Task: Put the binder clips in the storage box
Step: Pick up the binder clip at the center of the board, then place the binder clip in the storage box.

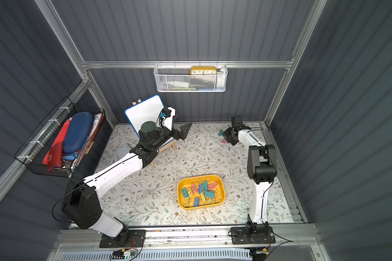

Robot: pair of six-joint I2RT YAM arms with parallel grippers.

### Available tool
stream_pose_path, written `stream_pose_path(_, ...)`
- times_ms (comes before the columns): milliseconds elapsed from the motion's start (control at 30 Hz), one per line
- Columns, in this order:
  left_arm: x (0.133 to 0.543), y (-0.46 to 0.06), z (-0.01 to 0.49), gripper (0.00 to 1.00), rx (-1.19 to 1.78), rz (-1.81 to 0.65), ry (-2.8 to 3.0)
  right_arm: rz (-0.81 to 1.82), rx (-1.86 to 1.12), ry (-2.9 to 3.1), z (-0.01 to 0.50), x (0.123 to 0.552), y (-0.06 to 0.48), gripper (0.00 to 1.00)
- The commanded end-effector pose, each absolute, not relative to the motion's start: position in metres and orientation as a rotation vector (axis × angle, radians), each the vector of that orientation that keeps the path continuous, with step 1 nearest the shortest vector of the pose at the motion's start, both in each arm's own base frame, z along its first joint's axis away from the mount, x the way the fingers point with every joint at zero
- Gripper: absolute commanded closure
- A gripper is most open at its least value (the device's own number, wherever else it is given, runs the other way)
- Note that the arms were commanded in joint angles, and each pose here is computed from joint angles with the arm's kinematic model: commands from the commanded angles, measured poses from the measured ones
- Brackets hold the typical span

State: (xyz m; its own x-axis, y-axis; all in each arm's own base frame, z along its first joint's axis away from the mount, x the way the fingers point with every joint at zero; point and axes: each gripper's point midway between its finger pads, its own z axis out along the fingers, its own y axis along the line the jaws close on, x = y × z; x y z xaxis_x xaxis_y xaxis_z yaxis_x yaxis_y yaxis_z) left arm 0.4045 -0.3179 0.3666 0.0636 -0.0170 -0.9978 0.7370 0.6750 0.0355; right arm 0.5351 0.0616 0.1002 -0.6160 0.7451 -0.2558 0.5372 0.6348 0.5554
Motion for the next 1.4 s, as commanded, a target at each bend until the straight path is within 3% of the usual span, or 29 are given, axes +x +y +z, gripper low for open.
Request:
stream_pose_path(0,0.385,-0.339,0.362,0.01,0.829,-0.678,1.334,0.691,0.909,2.338,0.144,0.512,0.069,1.00)
stream_pose_path(367,0.362,-0.362,0.353,0.01,0.985,-0.689,1.273,1.021,0.601,2.405,0.195,0.394,0.125,1.00)
stream_pose_path(767,0.375,-0.370,0.340,0.01,0.957,-0.742,1.369,0.836,0.268,2.699,0.172,0.243,0.185,1.00)
stream_pose_path(967,0.378,-0.375,0.333,0.01,0.968,-0.749,1.382,0.733,0.137,2.861,0.122,0.216,0.215,1.00)
stream_pose_path(1367,0.380,-0.372,0.334,0.01,0.951,-0.729,1.386,0.552,-0.021,2.971,0.078,0.201,0.245,0.98)
